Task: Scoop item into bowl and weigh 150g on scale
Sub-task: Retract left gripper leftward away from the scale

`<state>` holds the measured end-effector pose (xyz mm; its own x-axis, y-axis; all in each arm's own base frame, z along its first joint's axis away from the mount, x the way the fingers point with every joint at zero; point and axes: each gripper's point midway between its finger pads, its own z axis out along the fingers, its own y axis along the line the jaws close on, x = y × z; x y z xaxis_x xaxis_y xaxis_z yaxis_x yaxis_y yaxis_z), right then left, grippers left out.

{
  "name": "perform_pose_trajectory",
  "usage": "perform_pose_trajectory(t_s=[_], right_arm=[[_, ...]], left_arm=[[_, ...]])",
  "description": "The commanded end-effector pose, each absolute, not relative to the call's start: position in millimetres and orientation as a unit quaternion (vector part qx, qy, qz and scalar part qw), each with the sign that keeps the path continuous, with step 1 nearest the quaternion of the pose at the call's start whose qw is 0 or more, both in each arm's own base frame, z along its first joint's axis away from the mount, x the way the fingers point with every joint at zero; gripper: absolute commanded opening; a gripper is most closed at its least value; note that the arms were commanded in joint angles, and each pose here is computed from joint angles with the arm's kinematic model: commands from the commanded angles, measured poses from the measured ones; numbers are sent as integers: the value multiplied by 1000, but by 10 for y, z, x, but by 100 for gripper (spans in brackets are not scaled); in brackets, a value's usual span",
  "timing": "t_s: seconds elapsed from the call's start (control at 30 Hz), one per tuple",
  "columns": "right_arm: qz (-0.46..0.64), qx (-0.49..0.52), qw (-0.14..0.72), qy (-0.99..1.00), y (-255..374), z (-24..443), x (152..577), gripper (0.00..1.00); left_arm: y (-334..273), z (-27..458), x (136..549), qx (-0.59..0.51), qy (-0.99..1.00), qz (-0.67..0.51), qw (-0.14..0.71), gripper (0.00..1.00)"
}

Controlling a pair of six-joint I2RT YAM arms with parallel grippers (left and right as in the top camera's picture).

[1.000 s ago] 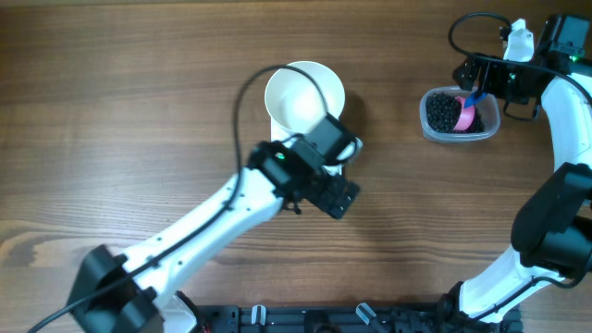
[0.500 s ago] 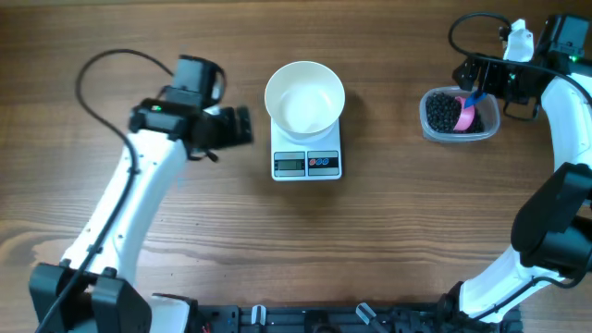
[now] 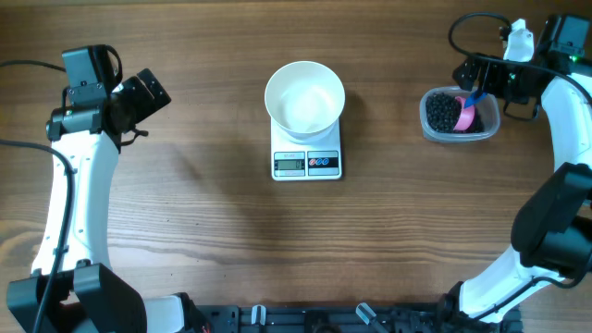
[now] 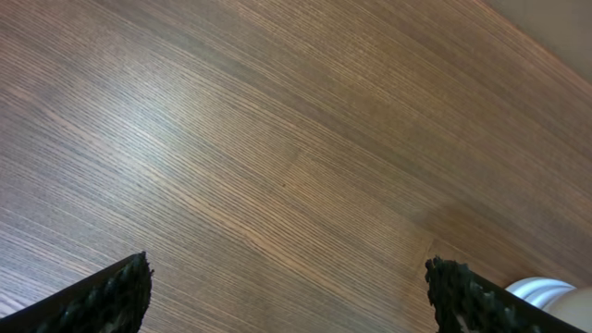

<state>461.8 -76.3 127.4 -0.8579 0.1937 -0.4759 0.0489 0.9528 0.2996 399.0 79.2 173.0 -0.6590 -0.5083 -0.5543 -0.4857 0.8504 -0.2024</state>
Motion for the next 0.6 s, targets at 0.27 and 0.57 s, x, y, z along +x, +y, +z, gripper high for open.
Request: perform_pose_trajectory(t_s=[0.27,0.57], right_arm=[[145,63,249,956,-728,1179,4621,100],[145,63,249,956,-727,1178,4620,100]], left_arm=[[869,1381,4002,-282,922,9,267,100],[850,1351,4064,-279,921,1,271,100]])
